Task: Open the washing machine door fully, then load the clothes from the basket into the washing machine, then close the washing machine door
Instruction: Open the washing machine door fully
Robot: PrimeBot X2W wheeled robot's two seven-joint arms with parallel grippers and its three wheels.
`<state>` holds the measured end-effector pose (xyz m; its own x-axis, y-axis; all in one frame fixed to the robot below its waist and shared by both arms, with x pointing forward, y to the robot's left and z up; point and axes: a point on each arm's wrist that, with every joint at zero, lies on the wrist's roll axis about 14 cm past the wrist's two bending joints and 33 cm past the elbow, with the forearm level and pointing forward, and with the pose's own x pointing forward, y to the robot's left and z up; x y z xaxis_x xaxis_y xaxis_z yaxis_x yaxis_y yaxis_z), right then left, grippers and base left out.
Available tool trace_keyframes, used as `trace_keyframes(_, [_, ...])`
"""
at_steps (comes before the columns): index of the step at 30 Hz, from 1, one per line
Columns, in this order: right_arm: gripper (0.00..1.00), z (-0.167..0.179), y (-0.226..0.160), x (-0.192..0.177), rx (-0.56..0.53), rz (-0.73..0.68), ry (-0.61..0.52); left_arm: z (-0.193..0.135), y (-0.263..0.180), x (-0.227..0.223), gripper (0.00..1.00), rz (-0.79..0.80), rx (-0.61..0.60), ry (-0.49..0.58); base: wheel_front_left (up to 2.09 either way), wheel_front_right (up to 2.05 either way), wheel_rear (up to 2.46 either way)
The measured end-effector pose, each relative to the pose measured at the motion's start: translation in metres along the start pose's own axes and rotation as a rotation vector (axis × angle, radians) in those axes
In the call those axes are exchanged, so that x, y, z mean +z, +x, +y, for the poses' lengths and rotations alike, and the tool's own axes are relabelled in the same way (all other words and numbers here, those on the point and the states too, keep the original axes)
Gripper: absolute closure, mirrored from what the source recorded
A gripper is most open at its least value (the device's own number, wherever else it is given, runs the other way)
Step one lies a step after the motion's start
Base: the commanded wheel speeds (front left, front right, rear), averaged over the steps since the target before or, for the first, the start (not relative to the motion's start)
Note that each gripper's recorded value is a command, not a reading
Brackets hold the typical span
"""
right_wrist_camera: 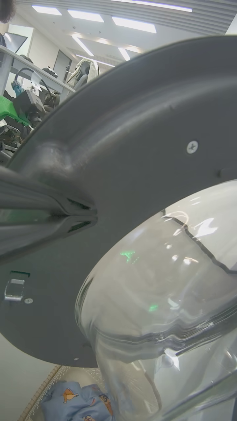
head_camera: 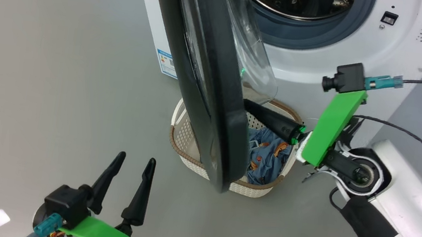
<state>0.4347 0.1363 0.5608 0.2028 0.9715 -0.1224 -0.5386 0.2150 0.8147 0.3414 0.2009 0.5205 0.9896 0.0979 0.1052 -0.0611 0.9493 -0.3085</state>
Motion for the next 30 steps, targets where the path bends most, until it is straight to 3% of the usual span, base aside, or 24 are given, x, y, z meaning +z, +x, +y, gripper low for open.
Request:
trace_keyframes(17, [1.00,0.025,0.014,-0.033,0.039,0.046,0.007,0.010,-0.011,0.005,0.00,-0.015,0.024,0.014,0.00,0.00,0.00])
trace_keyframes(18, [0.91,0.023,0.012,-0.033,0.031,0.037,0.009,0.009,-0.011,0.005,0.00,-0.015,0.020,0.015,0.00,0.00,0.00])
trace_keyframes(20, [0.59,0.019,0.007,-0.033,0.014,0.019,0.011,0.007,-0.011,0.003,0.00,-0.009,0.007,0.018,0.00,0.00,0.00])
trace_keyframes(21, [0.49,0.017,0.005,-0.034,0.003,0.011,0.008,0.006,-0.011,0.002,0.00,-0.007,0.004,0.021,0.00,0.00,0.00])
trace_keyframes(22, [0.19,0.015,0.002,-0.033,-0.006,0.001,0.008,0.007,-0.012,0.001,0.00,-0.003,0.003,0.025,0.00,0.00,0.00])
trace_keyframes(23, [0.00,0.012,-0.002,-0.033,-0.016,-0.009,0.010,0.006,-0.013,-0.001,0.00,0.003,0.000,0.028,0.00,0.00,0.00])
trace_keyframes(30, [0.00,-0.021,-0.040,-0.035,-0.136,-0.085,0.019,0.006,-0.010,-0.004,0.00,0.010,-0.019,0.045,0.00,0.00,0.00])
